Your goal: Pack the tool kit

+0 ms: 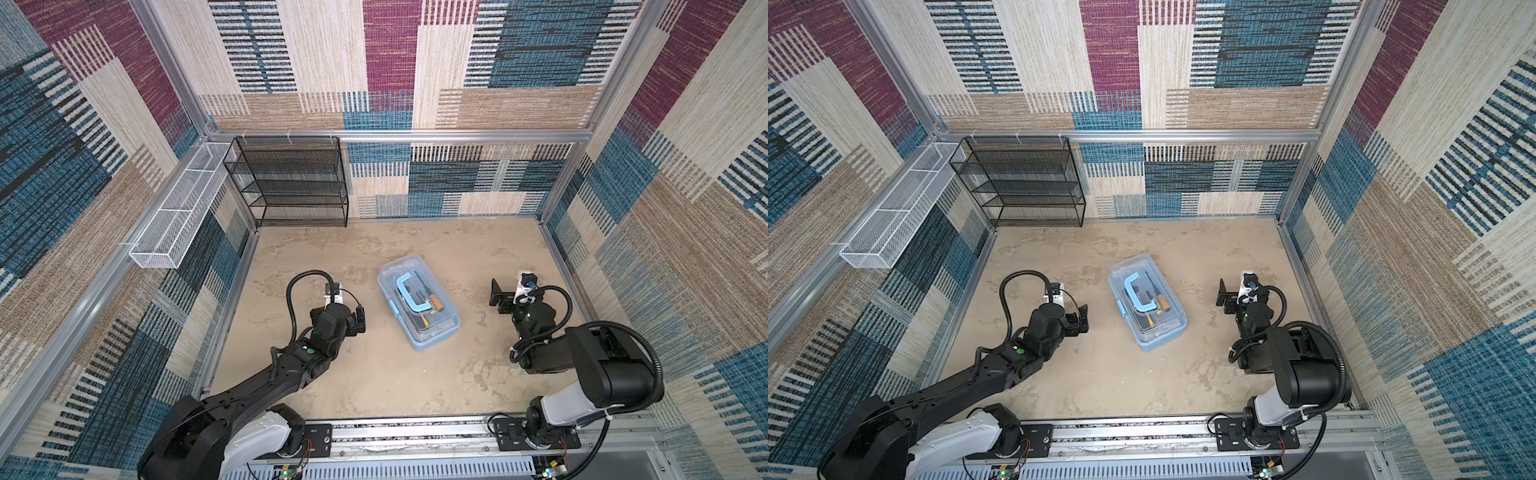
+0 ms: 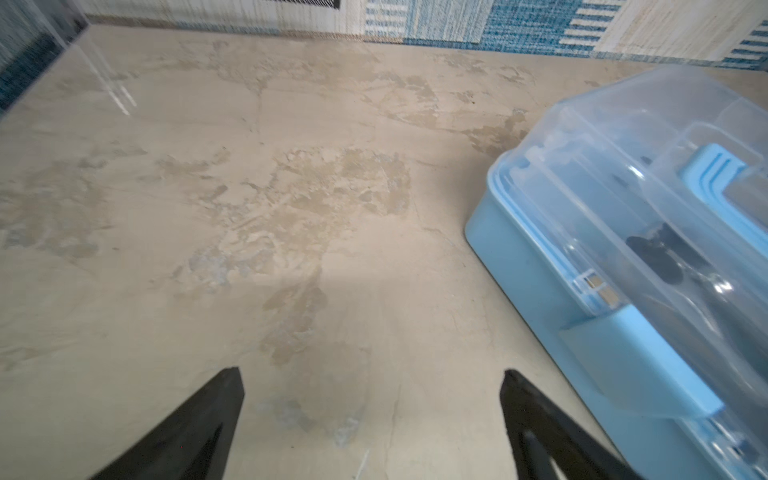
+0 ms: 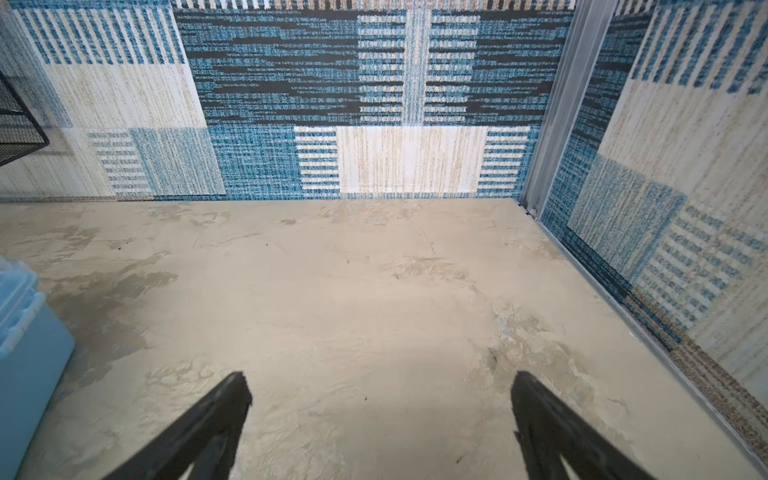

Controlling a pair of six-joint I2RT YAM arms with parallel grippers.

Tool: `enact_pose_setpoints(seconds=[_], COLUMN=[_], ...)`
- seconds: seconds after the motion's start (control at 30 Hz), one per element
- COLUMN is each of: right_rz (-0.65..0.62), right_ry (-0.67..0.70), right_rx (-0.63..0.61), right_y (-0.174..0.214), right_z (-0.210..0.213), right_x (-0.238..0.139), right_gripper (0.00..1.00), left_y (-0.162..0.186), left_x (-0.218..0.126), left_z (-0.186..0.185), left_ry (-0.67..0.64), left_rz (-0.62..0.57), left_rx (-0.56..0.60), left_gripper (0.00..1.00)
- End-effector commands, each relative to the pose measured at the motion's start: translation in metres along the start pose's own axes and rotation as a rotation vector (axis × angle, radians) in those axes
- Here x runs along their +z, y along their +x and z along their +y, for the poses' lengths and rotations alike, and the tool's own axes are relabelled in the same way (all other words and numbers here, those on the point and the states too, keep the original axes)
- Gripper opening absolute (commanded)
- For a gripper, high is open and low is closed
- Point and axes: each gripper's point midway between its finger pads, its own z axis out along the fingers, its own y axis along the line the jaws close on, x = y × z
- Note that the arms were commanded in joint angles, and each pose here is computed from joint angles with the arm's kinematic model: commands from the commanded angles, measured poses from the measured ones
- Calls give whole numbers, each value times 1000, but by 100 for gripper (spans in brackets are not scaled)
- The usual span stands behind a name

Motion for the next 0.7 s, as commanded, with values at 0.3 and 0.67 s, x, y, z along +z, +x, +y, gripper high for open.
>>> enact_pose_setpoints(seconds=[0.3, 0.67], right_rz=[-54, -55], right_ry=[-22, -22], right_rx=[14, 13], right_y=[-14, -14], right_z=[3, 3], right_x=[0, 0], right_gripper=[100, 100], left_y=[-46, -36], left_x=[-20, 37], left_z=[107, 128], left_ry=[-428, -360], left_rz=[-205, -246], left_rx=[118, 153], left_gripper=[100, 100])
